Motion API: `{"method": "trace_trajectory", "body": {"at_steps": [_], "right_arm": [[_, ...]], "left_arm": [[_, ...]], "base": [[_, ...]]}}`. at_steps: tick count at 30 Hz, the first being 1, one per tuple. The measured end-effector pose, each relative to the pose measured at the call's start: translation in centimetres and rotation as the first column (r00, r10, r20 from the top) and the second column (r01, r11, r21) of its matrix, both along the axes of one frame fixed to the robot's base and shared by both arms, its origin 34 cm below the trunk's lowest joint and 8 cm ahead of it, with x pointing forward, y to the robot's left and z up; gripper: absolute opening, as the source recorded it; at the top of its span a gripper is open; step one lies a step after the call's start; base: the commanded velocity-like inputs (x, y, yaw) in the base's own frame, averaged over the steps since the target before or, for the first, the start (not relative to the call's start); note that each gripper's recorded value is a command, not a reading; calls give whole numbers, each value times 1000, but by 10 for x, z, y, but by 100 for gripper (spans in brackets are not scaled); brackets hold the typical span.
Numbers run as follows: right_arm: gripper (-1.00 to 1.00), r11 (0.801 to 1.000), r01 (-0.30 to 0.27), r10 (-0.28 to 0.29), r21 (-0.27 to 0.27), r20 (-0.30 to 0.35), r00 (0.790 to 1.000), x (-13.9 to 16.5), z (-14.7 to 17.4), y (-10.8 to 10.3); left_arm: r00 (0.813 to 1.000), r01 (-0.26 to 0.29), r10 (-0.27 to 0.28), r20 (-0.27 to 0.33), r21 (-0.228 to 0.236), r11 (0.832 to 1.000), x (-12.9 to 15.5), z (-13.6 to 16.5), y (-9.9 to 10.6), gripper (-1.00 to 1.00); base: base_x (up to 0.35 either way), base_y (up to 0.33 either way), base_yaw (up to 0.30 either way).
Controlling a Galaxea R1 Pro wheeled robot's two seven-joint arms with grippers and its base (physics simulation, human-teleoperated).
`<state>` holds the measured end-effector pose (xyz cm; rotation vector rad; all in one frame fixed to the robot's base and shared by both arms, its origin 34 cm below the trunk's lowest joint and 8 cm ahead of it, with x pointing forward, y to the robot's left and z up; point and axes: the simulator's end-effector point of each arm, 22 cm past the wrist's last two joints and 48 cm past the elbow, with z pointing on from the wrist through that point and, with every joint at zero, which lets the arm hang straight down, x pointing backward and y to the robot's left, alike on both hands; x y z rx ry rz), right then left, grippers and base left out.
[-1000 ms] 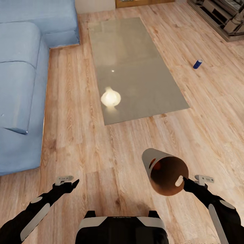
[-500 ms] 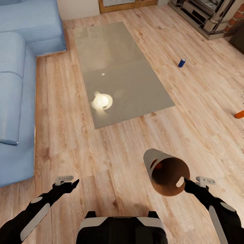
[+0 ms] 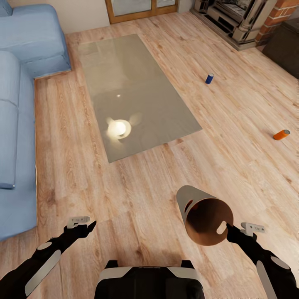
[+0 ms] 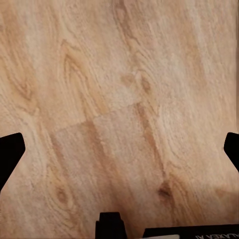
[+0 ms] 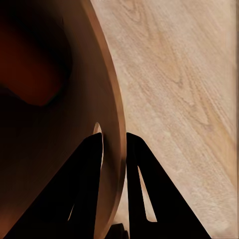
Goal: Put the three can of soda from the living room inside the tash can in the kitchen.
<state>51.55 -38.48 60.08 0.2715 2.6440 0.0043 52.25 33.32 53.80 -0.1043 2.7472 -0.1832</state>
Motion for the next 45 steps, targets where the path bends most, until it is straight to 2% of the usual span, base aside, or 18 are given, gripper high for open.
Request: {"method": "trace_trajectory", "body": {"at_steps": [14,19,22,26,29,32,38,41,43,45], "right_arm": [[-100,1000,2,-1,-6,13,1000,0,22,-4],[-100,998,49,-48,-38,34,998,-1,38,-35],[-100,999,51,-52,17,63,997,3,48,-34],[-100,997,81,-80,-11,86,993,-1,64,-64],[-100,995,102,-100,-18,98,990,-2,74,-76],[-100,994,110,-107,-22,112,988,-1,82,-81],[-100,993,113,-110,-24,124,986,0,92,-83],[-100,993,113,-109,-23,128,986,0,97,-83],[-100,993,113,-109,-21,131,985,0,99,-82],[-100,993,113,-109,-21,134,985,1,102,-82]], "left_arm": [[1000,1,-1,19,0,1000,4,23,0,100],[1000,2,-2,26,-1,1000,5,31,0,100],[1000,3,-3,30,-5,1000,6,36,-1,100],[1000,10,-9,25,-20,1000,8,44,-7,100],[999,28,-27,16,-47,998,15,56,-21,100],[998,50,-47,42,-81,995,31,74,-38,100],[997,73,-70,35,-109,991,37,93,-53,100],[995,89,-81,66,-134,987,48,109,-65,100],[988,113,-94,120,-164,980,65,131,-81,100],[984,129,-102,149,-181,975,73,146,-91,100]], "base": [[0,0,-138],[0,0,-136],[0,0,-136],[0,0,-136],[0,0,-136],[0,0,-136],[0,0,-136],[0,0,-136],[0,0,-136],[0,0,-135]]}}
